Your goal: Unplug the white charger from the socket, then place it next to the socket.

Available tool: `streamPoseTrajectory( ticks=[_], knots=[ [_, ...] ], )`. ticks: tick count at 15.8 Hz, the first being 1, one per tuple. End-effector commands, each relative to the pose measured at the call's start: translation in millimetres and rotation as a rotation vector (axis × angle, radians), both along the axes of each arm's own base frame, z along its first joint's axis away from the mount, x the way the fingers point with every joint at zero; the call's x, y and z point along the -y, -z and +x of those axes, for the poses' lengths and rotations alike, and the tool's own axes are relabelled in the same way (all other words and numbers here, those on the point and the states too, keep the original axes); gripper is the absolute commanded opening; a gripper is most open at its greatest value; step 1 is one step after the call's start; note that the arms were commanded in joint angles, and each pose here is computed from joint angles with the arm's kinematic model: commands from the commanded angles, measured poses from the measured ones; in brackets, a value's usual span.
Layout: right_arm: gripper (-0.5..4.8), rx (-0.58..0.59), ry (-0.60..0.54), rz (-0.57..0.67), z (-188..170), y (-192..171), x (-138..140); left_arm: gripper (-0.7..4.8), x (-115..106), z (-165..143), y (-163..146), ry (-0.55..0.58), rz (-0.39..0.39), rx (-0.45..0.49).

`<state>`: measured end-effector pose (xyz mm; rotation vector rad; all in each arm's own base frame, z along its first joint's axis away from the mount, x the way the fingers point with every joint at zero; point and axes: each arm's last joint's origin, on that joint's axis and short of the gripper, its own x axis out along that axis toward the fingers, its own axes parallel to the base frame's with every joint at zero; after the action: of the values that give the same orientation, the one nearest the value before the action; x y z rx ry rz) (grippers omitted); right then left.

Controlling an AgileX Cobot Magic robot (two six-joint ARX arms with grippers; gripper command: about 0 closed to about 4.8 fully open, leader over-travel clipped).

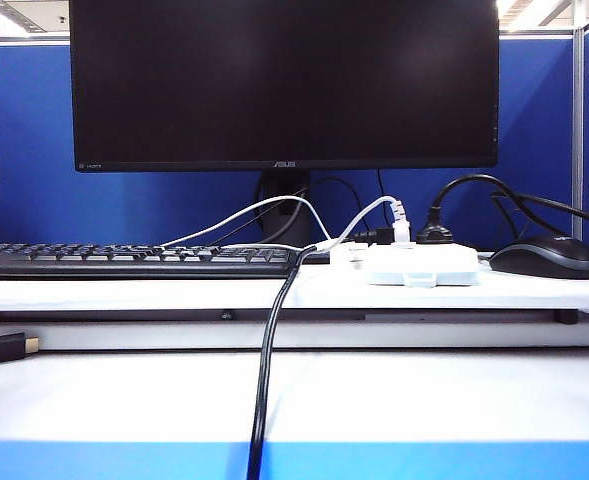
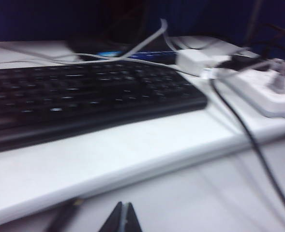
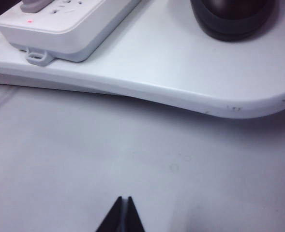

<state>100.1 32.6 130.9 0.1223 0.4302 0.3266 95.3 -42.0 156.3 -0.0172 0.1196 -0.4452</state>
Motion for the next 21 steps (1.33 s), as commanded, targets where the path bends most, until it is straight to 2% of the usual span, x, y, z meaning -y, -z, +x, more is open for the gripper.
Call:
streamPoseTrajectory(
  ticks=[1, 3, 5, 9, 12, 17, 19, 21],
  knots=[
    [-0.06, 0.012, 0.005, 0.007, 0, 0, 0, -0.05, -16, 2, 3, -0.154, 0.01, -0.018],
    [-0.06, 0.013, 0.005, 0.007, 0, 0, 0, -0.05, -29, 2, 11, -0.282, 0.03, -0.102],
    [-0.06, 0.013, 0.004, 0.007, 0, 0, 0, -0.05, -38, 3, 11, -0.355, 0.023, -0.101],
    [-0.06, 0.013, 0.005, 0.007, 0, 0, 0, -0.05, -50, 2, 11, -0.519, 0.06, -0.098],
    [-0.06, 0.013, 0.005, 0.007, 0, 0, 0, -0.05, -50, 2, 11, -0.501, 0.162, -0.077],
    [-0.06, 0.013, 0.005, 0.007, 0, 0, 0, -0.05, -41, 1, 9, -0.402, 0.143, -0.048],
    [-0.06, 0.013, 0.005, 0.007, 0, 0, 0, -0.05, -40, 1, 9, -0.406, 0.052, -0.069],
    [-0.06, 0.013, 0.005, 0.007, 0, 0, 0, -0.05, -40, 2, 10, -0.407, 0.053, -0.074]
  ],
)
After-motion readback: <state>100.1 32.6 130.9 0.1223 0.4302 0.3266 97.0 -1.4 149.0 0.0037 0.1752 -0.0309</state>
